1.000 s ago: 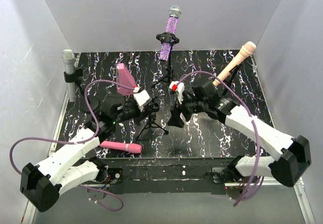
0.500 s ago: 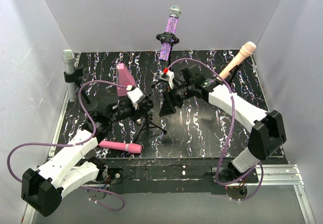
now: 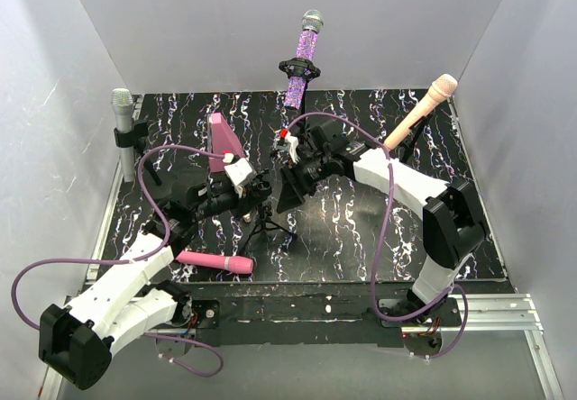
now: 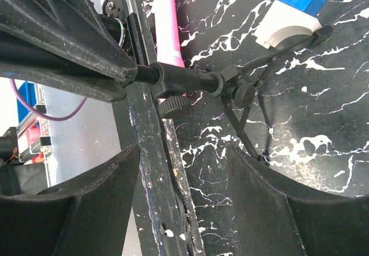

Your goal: Remove the microphone from the stand

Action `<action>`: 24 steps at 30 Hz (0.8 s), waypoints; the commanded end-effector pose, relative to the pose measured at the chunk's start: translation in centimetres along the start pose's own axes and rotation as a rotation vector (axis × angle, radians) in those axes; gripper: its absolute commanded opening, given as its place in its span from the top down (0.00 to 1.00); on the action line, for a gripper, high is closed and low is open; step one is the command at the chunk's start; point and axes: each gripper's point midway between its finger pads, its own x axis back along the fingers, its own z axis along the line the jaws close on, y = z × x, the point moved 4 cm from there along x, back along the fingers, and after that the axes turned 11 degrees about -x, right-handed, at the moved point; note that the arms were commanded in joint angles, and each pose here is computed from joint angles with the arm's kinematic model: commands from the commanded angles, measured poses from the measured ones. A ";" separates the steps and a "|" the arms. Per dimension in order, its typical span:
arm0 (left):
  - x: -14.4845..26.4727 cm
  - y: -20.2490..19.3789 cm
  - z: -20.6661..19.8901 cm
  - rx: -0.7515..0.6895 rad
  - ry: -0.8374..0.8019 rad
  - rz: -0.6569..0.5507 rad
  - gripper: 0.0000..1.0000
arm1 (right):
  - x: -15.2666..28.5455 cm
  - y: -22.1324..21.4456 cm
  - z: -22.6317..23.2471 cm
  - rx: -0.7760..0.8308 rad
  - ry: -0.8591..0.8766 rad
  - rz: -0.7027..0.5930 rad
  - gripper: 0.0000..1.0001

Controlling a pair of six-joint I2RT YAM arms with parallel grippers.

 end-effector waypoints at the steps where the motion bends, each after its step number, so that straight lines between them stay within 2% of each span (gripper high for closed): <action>1: 0.0 -0.2 -0.6 0.026 -0.038 -0.003 1.00 | -0.2 2.1 1.7 0.055 0.064 -0.032 0.32; 7: 0.1 0.0 -0.6 0.032 -0.030 -0.010 1.00 | -0.9 2.4 1.9 0.043 0.115 -0.015 0.32; 10: 0.1 0.1 -0.6 0.033 -0.027 -0.014 1.00 | -1.4 2.6 1.4 0.017 0.088 -0.015 0.31; 20: 0.1 0.3 -1.1 0.027 -0.040 -0.020 1.00 | -3.3 1.7 -2.5 -0.078 -0.036 0.004 0.31; 24: 0.0 0.0 -1.0 0.027 -0.033 -0.017 1.00 | -4.2 0.9 -5.2 -0.069 -0.196 0.016 0.31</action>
